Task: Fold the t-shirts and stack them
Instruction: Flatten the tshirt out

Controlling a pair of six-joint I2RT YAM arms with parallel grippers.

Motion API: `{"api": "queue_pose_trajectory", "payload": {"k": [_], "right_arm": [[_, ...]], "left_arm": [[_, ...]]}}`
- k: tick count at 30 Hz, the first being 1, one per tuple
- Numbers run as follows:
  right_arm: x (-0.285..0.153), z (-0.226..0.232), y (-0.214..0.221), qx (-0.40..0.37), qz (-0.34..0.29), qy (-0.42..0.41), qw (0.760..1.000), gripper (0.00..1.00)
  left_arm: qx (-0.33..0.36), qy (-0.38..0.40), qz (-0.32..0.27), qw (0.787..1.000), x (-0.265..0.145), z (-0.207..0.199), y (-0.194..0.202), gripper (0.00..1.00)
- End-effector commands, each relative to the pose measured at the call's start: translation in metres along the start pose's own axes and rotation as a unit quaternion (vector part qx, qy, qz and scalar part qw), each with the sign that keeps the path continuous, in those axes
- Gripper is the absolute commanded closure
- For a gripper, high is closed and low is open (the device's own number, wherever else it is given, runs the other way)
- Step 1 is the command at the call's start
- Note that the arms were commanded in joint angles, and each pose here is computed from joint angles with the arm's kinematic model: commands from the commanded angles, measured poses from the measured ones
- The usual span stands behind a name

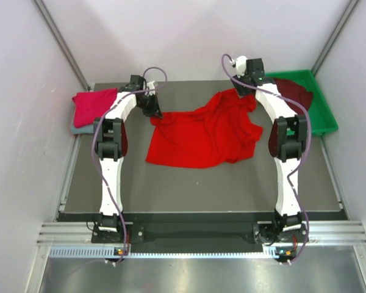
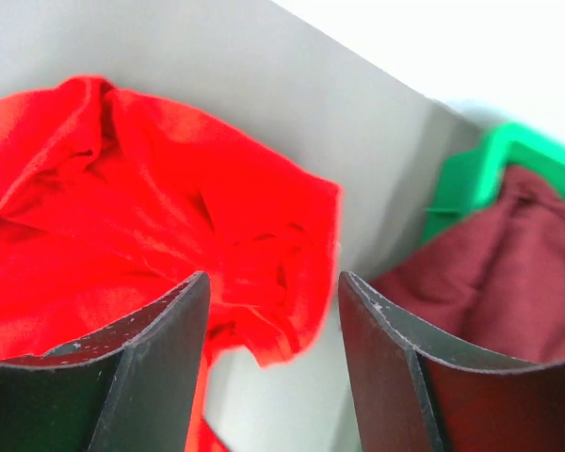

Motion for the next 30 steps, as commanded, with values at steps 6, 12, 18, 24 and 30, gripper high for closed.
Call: {"api": "queue_pose_trajectory", "payload": {"k": [6,12,18,24,30], "right_arm": [[-0.026,-0.03,0.001,0.051,-0.02,-0.004,0.998,0.43],[-0.013,-0.005,0.033,0.158,-0.007,-0.103,0.982,0.47],[-0.012,0.015,0.029,0.243,-0.033,-0.189,0.951,0.49],[-0.016,0.03,0.028,0.276,-0.033,-0.225,0.934,0.49],[-0.01,0.032,0.032,0.28,-0.029,-0.226,0.933,0.51]], "left_arm": [[0.038,0.021,-0.055,0.998,-0.033,-0.031,-0.028,1.0],[0.033,0.016,-0.045,0.998,-0.032,-0.027,-0.021,1.0],[0.035,0.01,-0.037,0.999,-0.031,-0.024,-0.015,1.0],[0.045,0.005,-0.037,0.998,-0.03,-0.028,-0.013,1.0],[0.053,0.005,-0.032,0.998,-0.025,-0.035,-0.009,1.0]]}}
Point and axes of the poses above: each gripper's point midway between its finger pads, its own x axis out along the fingers, its own z axis along the line the jaws close on, y = z × x, the point moved 2 cm from there along -x, back along the fingers, and after that the axes turned 10 degrees about -x, right-handed, at the moved point
